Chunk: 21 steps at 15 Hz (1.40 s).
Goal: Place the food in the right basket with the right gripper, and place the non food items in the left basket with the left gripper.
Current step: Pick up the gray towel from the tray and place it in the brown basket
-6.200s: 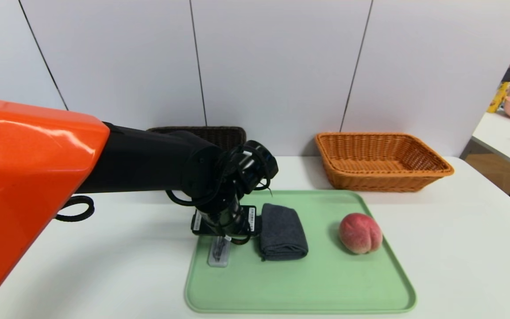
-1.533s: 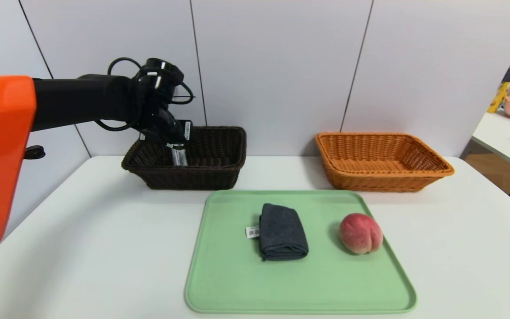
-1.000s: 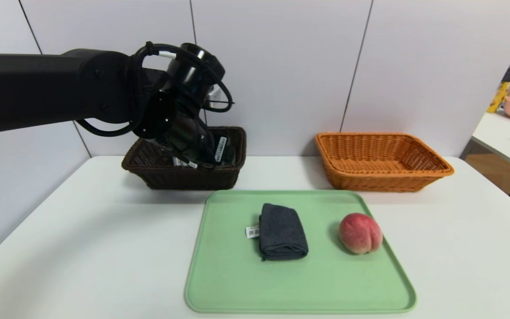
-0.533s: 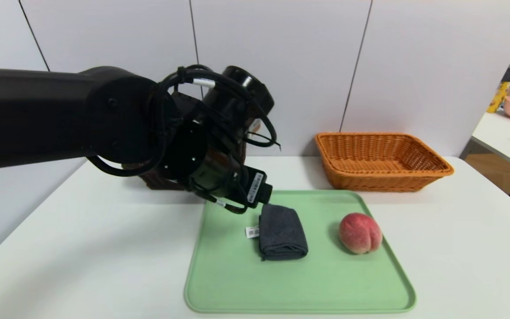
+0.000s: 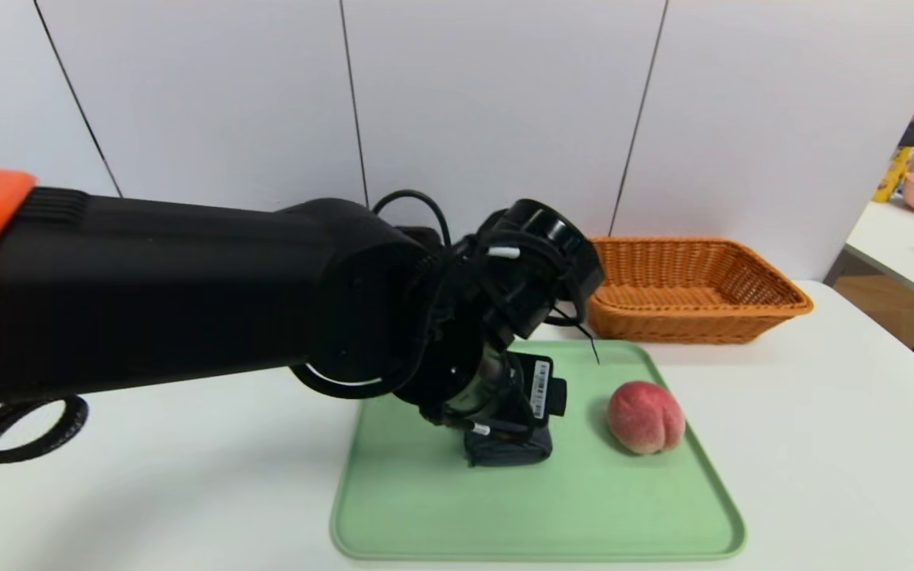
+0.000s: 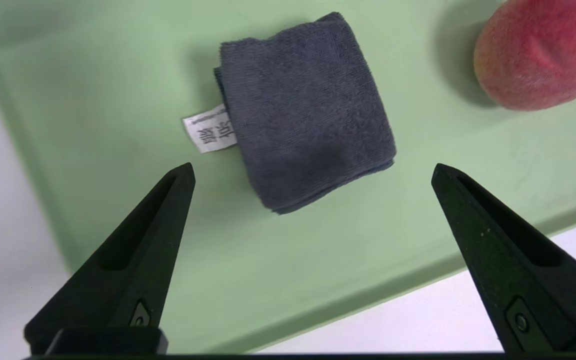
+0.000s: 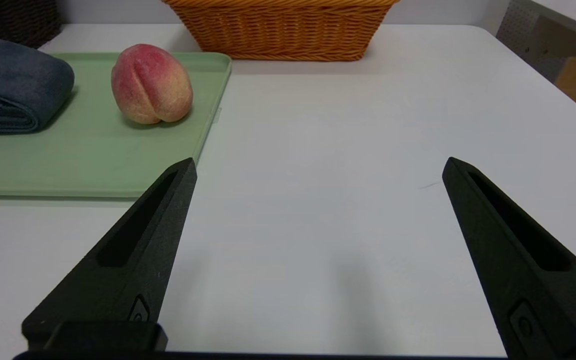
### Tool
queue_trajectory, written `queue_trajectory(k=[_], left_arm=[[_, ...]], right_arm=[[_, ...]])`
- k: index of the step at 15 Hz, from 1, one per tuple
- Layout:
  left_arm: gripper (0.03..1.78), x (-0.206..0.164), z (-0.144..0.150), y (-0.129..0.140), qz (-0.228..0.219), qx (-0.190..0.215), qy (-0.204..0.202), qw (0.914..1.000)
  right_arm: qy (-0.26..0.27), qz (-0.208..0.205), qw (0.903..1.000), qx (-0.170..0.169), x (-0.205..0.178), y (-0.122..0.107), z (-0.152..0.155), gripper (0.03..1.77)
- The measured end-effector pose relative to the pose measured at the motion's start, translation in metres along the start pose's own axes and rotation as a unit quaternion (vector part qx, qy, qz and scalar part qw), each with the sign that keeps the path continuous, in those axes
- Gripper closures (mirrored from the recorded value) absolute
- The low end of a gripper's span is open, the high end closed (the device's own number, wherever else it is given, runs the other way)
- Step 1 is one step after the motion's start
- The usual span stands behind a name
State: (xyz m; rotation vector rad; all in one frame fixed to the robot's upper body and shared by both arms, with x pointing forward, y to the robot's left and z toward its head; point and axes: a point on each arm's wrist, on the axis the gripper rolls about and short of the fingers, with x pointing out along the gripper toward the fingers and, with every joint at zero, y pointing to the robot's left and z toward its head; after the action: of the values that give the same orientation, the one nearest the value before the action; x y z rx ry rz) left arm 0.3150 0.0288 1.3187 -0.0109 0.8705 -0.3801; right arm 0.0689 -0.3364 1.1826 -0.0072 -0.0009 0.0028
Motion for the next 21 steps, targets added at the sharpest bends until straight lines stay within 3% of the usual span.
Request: queue_trajectory(k=[2, 7, 21], left_arm=[[0.12, 0.014, -0.004, -0.006, 0.005, -0.02, 0.001, 0.9998], [0.12, 0.042, -0.013, -0.008, 0.072, -0.018, -0.011, 0.9972], [0.12, 0.069, -0.015, -0.016, 0.074, -0.012, -0.012, 0.9971]], right_arm=[[0.0, 0.0, 1.0, 0.0, 0.0, 0.0, 0.0, 0.1], [0.0, 0.0, 1.0, 0.0, 0.0, 0.0, 0.0, 0.1], [0.0, 0.0, 1.0, 0.0, 0.0, 0.0, 0.0, 0.1]])
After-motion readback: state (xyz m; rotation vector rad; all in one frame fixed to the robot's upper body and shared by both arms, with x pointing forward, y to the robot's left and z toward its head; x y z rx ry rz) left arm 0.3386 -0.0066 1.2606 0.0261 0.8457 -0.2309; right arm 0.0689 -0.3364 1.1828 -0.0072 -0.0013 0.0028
